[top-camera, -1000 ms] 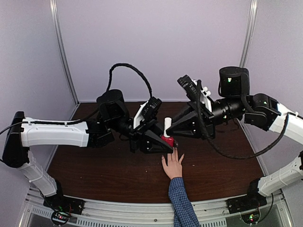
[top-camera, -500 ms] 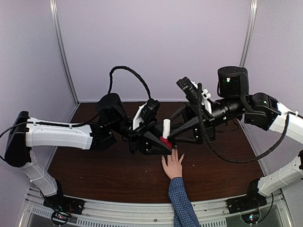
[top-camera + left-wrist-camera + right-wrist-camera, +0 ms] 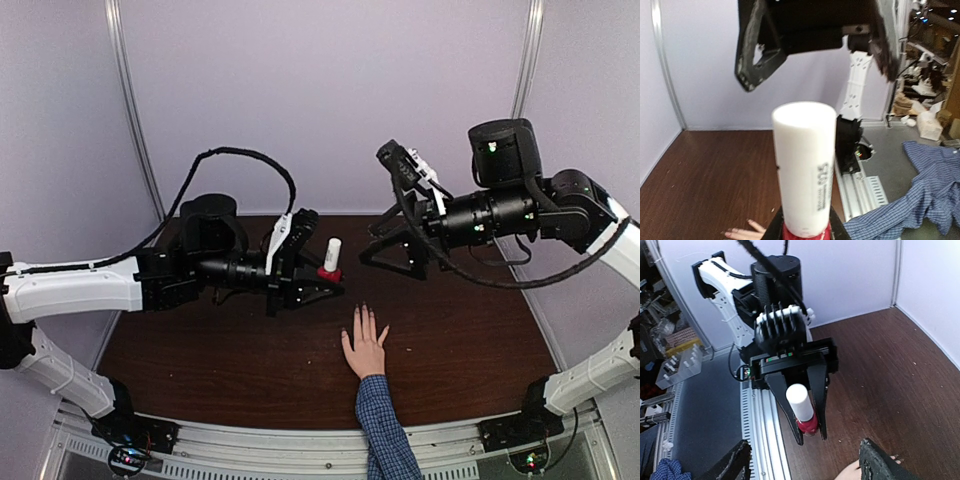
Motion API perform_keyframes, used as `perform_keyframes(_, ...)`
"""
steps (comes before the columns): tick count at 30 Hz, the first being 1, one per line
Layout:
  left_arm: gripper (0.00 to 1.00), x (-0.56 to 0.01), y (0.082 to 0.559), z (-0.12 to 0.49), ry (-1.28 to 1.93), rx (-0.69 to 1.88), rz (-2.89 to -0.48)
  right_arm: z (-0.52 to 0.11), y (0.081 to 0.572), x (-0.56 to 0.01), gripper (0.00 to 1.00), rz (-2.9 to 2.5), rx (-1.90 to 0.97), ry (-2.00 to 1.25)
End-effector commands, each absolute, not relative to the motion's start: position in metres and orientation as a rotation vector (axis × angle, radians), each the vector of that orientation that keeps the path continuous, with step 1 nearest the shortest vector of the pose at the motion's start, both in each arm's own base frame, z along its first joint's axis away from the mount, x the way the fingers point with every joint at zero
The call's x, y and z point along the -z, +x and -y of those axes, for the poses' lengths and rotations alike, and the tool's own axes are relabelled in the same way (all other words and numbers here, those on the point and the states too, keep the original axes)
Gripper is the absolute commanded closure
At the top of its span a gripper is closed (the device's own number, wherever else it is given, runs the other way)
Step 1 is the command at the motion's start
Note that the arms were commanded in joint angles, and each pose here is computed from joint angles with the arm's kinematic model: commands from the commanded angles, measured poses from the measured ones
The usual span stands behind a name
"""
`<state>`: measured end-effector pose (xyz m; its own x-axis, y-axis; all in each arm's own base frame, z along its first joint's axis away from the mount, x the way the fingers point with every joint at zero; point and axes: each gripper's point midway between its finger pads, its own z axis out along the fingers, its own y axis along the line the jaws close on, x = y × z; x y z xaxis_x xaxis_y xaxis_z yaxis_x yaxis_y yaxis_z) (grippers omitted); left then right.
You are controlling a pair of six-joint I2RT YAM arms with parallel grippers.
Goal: Paint the nails
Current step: Unscrew the nail polish bottle cap from the nail polish bottle.
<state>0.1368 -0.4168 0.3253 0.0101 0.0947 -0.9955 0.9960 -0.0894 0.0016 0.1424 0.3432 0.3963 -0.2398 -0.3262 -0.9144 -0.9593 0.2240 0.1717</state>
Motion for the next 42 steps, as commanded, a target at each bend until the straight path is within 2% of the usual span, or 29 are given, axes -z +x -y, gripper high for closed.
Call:
perform_keyframes(1,1.00,-0.295,0.171,0.407,1.344,0.912,-1.369,-0.328,0.175,-0.360,0.29,-2.011,-0.811,-1.058)
perform_keyframes(14,1.00,-0.266,0.185,0.427,1.360,0.790,-1.478,-0.355,0.188,-0.342,0.45,-2.121,-0.874,-0.977)
perform_keyframes(26,1.00,-0.268,0.184,0.431,1.353,0.790,-1.473,-0.365,0.189,-0.323,0.72,-2.157,-0.892,-0.993)
perform_keyframes(34,1.00,-0.270,0.184,0.432,1.347,0.799,-1.470,-0.370,0.181,-0.325,0.95,-2.129,-0.939,-1.058)
perform_keyframes(37,1.00,-0.274,0.177,0.432,1.358,0.845,-1.453,-0.371,0.175,-0.329,0.99,-2.079,-0.963,-1.113)
perform_keyframes(42,1.00,-0.288,0.145,0.436,1.444,1.032,-1.333,-0.368,0.164,-0.337,1.00,-1.982,-0.988,-1.206)
